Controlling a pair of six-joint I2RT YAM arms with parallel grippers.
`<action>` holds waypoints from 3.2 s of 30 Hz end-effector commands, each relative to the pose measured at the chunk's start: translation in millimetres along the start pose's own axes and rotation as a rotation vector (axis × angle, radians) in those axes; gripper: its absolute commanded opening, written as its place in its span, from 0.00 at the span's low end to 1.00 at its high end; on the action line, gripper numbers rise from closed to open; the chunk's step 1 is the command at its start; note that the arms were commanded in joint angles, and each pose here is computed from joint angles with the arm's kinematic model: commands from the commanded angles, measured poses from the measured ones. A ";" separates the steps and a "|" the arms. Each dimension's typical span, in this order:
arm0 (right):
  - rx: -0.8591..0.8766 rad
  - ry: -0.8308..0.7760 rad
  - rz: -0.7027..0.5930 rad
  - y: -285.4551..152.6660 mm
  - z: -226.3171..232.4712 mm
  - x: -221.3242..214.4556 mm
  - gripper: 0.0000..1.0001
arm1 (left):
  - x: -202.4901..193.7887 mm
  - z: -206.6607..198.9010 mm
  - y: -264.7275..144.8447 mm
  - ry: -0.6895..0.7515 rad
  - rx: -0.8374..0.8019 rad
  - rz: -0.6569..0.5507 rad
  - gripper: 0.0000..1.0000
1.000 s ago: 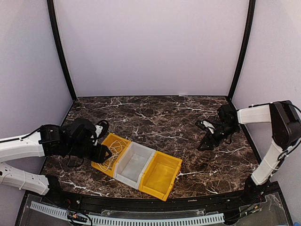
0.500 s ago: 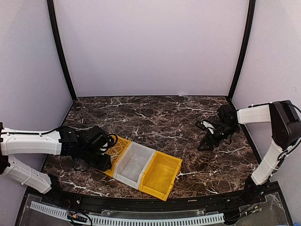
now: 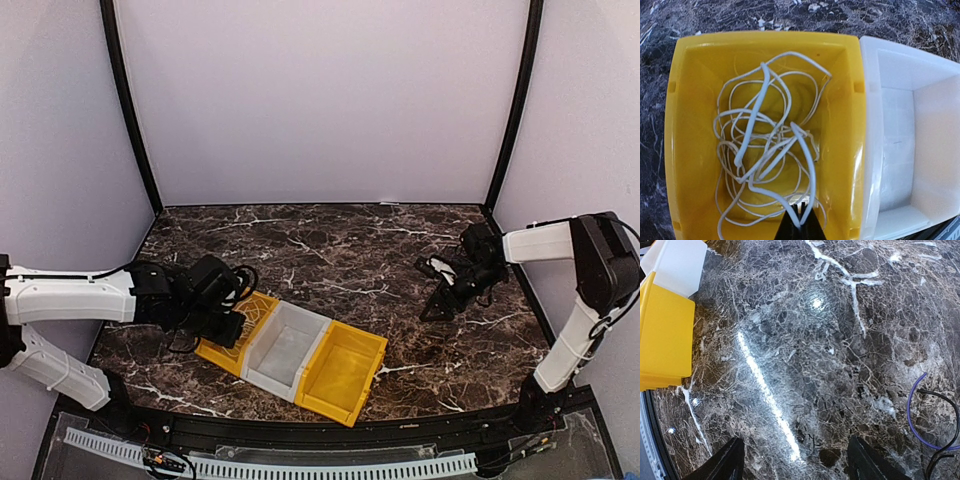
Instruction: Untangle the cables
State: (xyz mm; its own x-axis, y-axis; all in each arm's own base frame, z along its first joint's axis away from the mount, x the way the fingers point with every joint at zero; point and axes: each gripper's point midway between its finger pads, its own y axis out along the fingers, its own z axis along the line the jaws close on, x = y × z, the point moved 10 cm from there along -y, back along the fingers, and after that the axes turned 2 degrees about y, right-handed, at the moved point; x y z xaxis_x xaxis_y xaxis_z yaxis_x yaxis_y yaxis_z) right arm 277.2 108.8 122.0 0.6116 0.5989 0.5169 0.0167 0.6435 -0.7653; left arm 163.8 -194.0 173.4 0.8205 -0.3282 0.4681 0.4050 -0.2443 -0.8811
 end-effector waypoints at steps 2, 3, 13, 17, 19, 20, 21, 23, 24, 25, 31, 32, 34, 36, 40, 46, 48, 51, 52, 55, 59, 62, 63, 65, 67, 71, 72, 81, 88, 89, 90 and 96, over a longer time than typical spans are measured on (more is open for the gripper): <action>0.001 -0.031 -0.013 -2.8 2.5 6.8 0.73 | 9.0 -0.8 15.0 0.026 0.010 -0.096 0.00; 0.000 -0.036 -0.024 -5.8 3.5 9.3 0.73 | 5.7 -0.2 19.5 0.022 0.007 -0.093 0.00; -0.182 -0.137 -0.180 -75.7 19.0 61.1 0.78 | 7.1 0.8 6.1 -0.001 -0.011 -0.092 0.00; -0.356 -0.117 -0.279 -117.5 10.3 75.6 0.88 | 14.3 2.5 -11.1 -0.011 0.014 -0.097 0.24; -0.438 -0.093 -0.316 -134.5 0.6 75.7 0.98 | 16.5 3.1 -19.0 -0.015 0.013 -0.100 0.33; -0.464 -0.080 -0.323 -141.7 -4.4 74.1 0.98 | 18.0 2.9 -23.4 -0.012 0.012 -0.099 0.38; -0.495 -0.066 -0.322 -147.3 -9.6 71.8 0.99 | 18.9 2.9 -27.7 -0.011 0.004 -0.104 0.40; -0.544 -0.044 -0.297 -154.3 -19.8 64.8 0.99 | 21.0 1.9 -37.0 0.001 -0.020 -0.105 0.47; -0.555 -0.042 -0.269 -154.1 -23.8 61.1 0.99 | 24.2 0.4 -42.1 0.013 -0.035 -0.114 0.48; -0.560 -0.045 -0.239 -152.1 -26.2 57.8 0.99 | 24.4 0.0 -46.8 0.024 -0.049 -0.110 0.50; -0.486 0.027 -0.121 -123.9 -40.3 36.9 0.80 | 46.3 -4.7 -77.7 0.032 -0.083 -0.211 0.52; -0.463 0.039 -0.115 -118.1 -42.3 33.7 0.77 | 51.3 -5.8 -82.9 0.028 -0.091 -0.238 0.52; -0.454 0.068 -0.099 -107.9 -48.7 27.2 0.74 | 58.5 -9.3 -88.6 0.028 -0.122 -0.288 0.52; -0.467 0.090 -0.074 -100.4 -55.4 21.4 0.72 | 64.2 -12.8 -90.8 0.029 -0.150 -0.337 0.52; -0.530 0.122 -0.015 -94.6 -66.3 13.9 0.65 | 75.2 -18.9 -91.0 0.026 -0.177 -0.405 0.52; -0.597 0.149 0.013 -96.9 -67.7 8.9 0.63 | 81.9 -31.2 -80.3 0.039 -0.258 -0.424 0.51; -0.624 0.157 0.018 -98.0 -69.0 8.0 0.62 | 83.7 -36.1 -76.7 0.049 -0.284 -0.422 0.51; -0.641 0.180 0.030 -96.6 -74.2 7.9 0.58 | 84.4 -40.9 -70.4 0.061 -0.305 -0.403 0.51; -0.634 0.189 0.034 -95.1 -75.6 7.8 0.56 | 84.8 -42.2 -70.0 0.063 -0.313 -0.401 0.51; -0.603 0.205 0.036 -90.7 -78.9 8.3 0.46 | 84.9 -45.0 -66.9 0.068 -0.320 -0.395 0.51; -0.568 0.218 0.028 -86.5 -80.7 8.9 0.34 | 83.8 -46.7 -66.0 0.070 -0.330 -0.402 0.51; -0.558 0.221 0.023 -85.9 -80.9 9.7 0.17 | 83.8 -46.9 -65.8 0.071 -0.333 -0.410 0.51; -0.557 0.223 0.021 -86.0 -80.9 9.9 0.10 | 83.9 -47.3 -65.5 0.072 -0.334 -0.412 0.51; -0.561 0.219 0.006 -89.9 -77.6 12.1 0.00 | 84.8 -47.8 -64.4 0.073 -0.333 -0.418 0.51; -0.572 0.214 -0.011 -96.8 -72.5 15.5 0.00 | 87.2 -49.7 -63.4 0.075 -0.338 -0.433 0.51; -0.572 0.201 -0.044 -116.2 -52.5 23.8 0.00 | 94.3 -60.1 -57.2 0.109 -0.370 -0.458 0.53; -0.574 0.181 -0.057 -121.3 -45.0 27.9 0.00 | 96.1 -66.3 -54.3 0.126 -0.379 -0.456 0.53; -0.547 -0.061 -0.144 -143.8 41.1 60.0 0.00 | 134.1 -146.4 -38.9 0.255 -0.545 -0.542 0.58; -0.346 -0.159 -0.250 -139.9 69.0 55.9 0.00 | 166.3 -200.9 -14.5 0.157 -0.734 -0.653 0.69; -0.331 -0.158 -0.254 -137.8 69.0 54.7 0.00 | 172.1 -207.0 -8.9 0.114 -0.761 -0.666 0.70; -0.318 -0.156 -0.253 -135.0 68.2 53.8 0.00 | 175.3 -210.1 -7.2 0.097 -0.779 -0.678 0.70; -0.224 -0.152 -0.259 -120.2 65.1 48.8 0.00 | 196.0 -236.2 16.3 0.006 -0.866 -0.667 0.70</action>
State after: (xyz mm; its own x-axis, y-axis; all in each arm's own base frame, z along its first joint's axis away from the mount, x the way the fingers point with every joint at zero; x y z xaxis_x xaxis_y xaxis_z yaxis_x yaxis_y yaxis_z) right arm 255.2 84.7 269.4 0.4645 0.5303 0.7092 0.3953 0.5925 -0.7019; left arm 228.5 -460.6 239.4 0.5167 -0.0383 0.8553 0.3586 -0.8975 -0.2568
